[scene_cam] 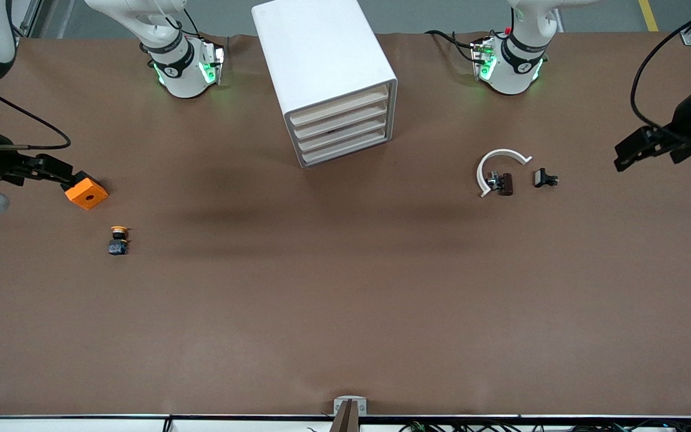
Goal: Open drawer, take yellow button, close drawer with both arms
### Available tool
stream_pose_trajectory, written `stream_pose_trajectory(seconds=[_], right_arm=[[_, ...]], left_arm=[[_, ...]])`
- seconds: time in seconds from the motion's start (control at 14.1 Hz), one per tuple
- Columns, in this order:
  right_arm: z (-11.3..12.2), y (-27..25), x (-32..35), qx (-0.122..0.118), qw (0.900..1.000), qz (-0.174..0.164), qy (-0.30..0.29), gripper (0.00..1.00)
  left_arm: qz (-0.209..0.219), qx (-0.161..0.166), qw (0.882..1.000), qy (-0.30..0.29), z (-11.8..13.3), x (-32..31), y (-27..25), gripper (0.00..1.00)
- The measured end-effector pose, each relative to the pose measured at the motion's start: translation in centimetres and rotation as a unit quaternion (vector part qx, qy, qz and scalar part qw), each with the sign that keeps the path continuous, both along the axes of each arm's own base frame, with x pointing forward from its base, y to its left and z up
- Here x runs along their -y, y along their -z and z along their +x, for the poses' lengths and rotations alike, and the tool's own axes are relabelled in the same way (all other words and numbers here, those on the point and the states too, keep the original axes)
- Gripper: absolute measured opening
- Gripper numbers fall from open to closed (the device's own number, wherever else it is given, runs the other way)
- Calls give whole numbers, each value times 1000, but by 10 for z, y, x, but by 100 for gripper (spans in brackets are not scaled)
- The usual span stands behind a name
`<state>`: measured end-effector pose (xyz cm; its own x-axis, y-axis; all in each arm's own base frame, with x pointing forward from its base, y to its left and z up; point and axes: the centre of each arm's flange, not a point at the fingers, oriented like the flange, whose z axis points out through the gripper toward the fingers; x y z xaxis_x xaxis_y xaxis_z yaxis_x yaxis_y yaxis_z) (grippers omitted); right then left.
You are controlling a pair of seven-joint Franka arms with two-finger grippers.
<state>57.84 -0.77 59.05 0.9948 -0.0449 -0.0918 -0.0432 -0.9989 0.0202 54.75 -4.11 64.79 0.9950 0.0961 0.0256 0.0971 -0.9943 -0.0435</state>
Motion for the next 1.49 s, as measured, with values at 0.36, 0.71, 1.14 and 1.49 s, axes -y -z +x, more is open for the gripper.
stream_pose_trajectory(seconds=[0.36, 0.71, 1.14, 1.49], right_arm=[[-24, -52, -1, 38, 999, 2, 24, 100], [-42, -71, 1, 61, 998, 2, 26, 100], [-44, -71, 0, 58, 998, 3, 25, 100], [-44, -71, -4, 58, 998, 3, 22, 100]], left_arm=[[0, -8, 1000, 17, -22, -2, -2, 100], [-5, -18, 999, 26, -30, 4, -2, 100], [-7, -29, 999, 29, -31, 7, 7, 100], [-8, -28, 999, 30, -30, 6, 6, 100]])
